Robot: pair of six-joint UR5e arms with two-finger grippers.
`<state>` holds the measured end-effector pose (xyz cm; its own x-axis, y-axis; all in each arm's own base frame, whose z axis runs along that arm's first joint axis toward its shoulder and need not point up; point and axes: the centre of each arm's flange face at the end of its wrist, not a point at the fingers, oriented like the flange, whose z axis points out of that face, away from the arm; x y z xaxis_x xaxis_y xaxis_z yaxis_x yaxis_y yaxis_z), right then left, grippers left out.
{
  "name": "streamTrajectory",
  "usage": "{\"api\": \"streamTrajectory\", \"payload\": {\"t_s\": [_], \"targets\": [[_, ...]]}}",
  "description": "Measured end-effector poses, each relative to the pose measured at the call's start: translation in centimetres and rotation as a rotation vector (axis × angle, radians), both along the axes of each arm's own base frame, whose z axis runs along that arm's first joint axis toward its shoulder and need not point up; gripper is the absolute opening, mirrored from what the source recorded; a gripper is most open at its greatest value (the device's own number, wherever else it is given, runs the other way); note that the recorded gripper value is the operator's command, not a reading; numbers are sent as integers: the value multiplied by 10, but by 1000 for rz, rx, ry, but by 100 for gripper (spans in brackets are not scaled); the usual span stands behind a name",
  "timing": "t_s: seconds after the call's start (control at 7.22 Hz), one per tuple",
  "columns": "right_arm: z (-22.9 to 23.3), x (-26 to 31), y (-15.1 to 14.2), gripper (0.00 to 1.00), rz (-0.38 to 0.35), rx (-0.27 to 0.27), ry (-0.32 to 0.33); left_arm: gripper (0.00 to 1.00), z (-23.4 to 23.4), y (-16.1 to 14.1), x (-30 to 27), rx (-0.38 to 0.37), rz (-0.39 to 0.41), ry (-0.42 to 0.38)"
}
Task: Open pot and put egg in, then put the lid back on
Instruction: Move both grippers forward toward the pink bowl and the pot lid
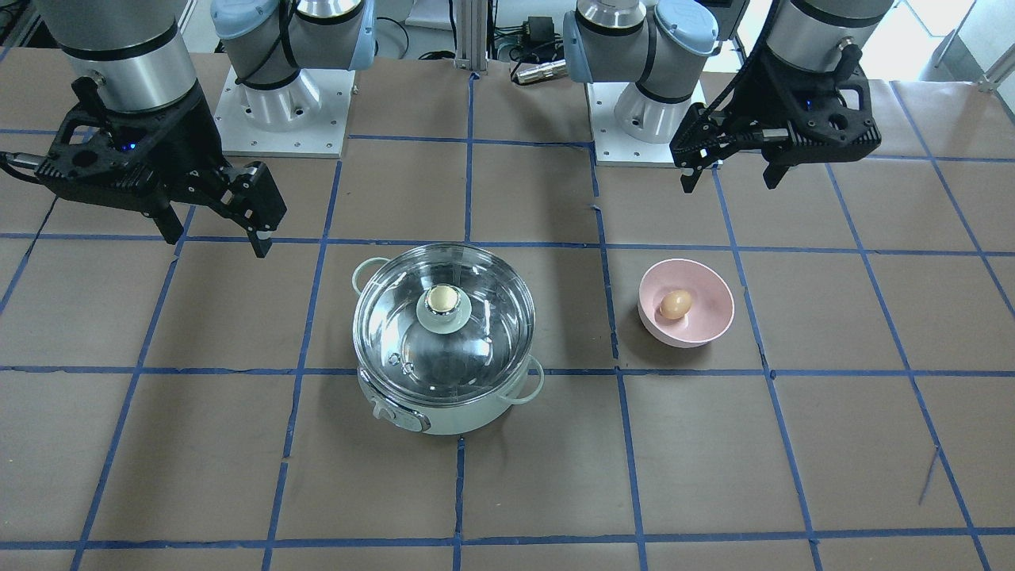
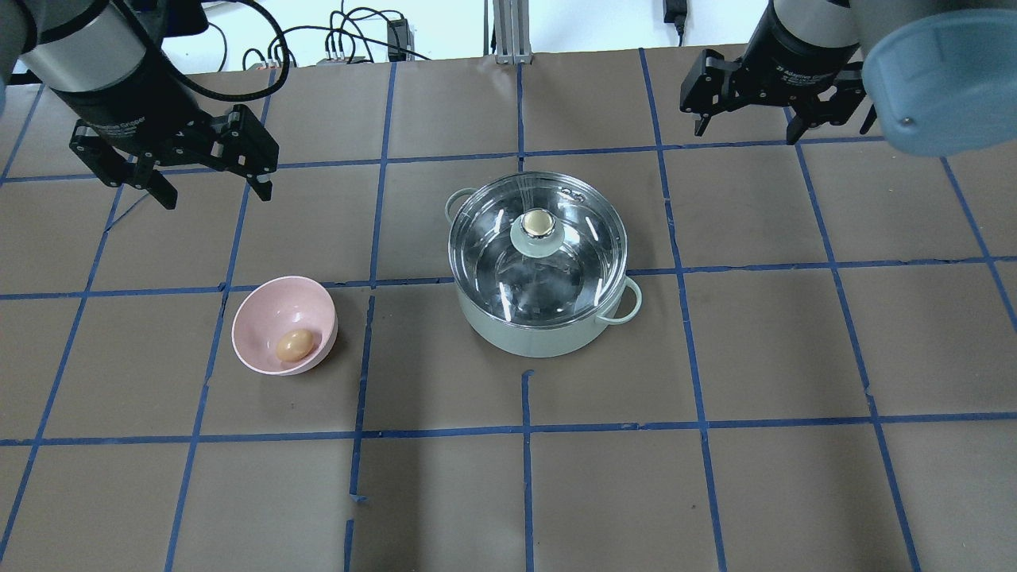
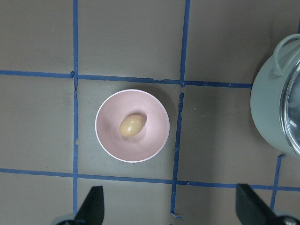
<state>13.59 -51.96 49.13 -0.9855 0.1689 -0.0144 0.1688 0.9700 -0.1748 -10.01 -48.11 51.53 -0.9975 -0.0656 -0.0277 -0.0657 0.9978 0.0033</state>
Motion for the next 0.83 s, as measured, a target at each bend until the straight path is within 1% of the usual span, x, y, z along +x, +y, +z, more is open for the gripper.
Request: {"api": "streamTrajectory", "payload": {"t_s": [0.55, 0.69, 0.83], "targets": [[-3, 0, 0, 100, 1, 3, -2, 100, -2, 3, -3, 5, -7, -3], [-10, 1, 0, 100, 3, 15, -3, 100, -7, 7, -2, 18, -14, -3], [-22, 1, 1, 100, 3, 39, -4, 100, -18, 10, 0, 42, -14, -2]]}}
